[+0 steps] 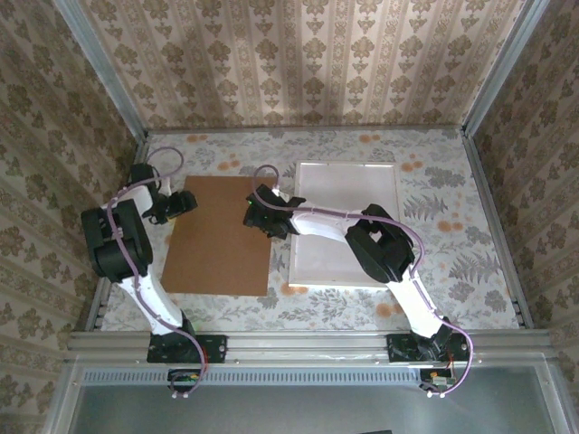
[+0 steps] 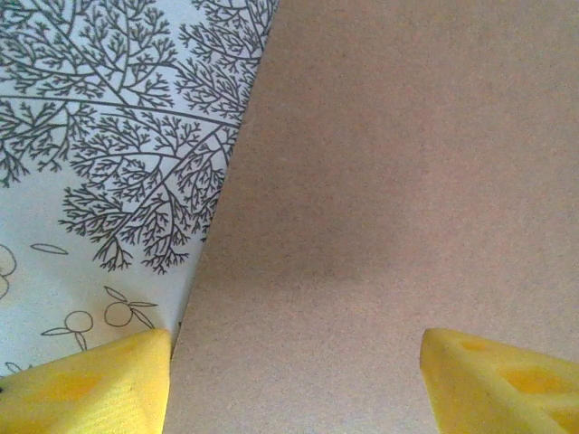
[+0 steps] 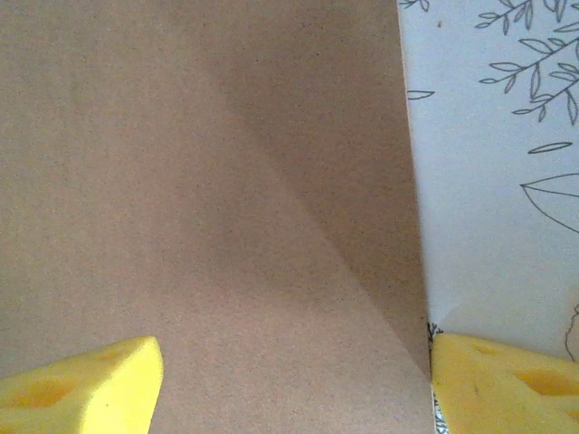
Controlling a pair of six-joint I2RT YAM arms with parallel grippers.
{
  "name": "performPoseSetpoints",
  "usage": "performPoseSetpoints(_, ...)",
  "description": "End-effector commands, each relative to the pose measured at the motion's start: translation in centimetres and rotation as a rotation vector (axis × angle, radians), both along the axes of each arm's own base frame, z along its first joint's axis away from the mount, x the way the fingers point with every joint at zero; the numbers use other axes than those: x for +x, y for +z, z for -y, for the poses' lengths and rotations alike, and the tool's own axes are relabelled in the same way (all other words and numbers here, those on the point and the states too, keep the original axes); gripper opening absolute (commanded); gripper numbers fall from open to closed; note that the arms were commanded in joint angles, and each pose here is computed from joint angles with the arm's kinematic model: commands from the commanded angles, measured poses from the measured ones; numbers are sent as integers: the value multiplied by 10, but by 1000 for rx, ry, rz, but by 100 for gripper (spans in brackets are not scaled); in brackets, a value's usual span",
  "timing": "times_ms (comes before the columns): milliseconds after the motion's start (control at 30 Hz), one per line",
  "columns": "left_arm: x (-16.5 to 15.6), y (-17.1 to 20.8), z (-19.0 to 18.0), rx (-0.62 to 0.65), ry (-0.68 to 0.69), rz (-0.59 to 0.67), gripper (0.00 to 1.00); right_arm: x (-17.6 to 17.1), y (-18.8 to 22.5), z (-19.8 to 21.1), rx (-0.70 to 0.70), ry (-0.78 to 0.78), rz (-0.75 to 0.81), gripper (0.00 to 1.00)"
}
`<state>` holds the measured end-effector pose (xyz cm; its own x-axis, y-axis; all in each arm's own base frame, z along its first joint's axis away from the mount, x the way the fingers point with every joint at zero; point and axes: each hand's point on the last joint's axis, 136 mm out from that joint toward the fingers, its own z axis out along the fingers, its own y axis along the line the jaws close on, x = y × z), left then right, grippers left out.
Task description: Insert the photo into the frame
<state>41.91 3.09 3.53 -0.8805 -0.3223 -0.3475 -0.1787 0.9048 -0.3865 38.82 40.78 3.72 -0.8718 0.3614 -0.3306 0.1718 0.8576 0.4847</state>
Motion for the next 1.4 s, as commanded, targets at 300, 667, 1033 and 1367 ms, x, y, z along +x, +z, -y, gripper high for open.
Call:
performPoseSetpoints(300,-2,75,42,-450,87,202,71,15,6,-7,233,87,53,84)
performPoseSetpoints(667,-36,124,61,-593,149,241,71,24,-8,-1,243,171,45,93)
performPoseSetpoints(1033,-97,141,81,-565,152,92,72,36,-12,1,330,186,44,95)
performPoseSetpoints(1367,-135,143,92,-653,152,33,72,43,-10,-5,423,204,39,95)
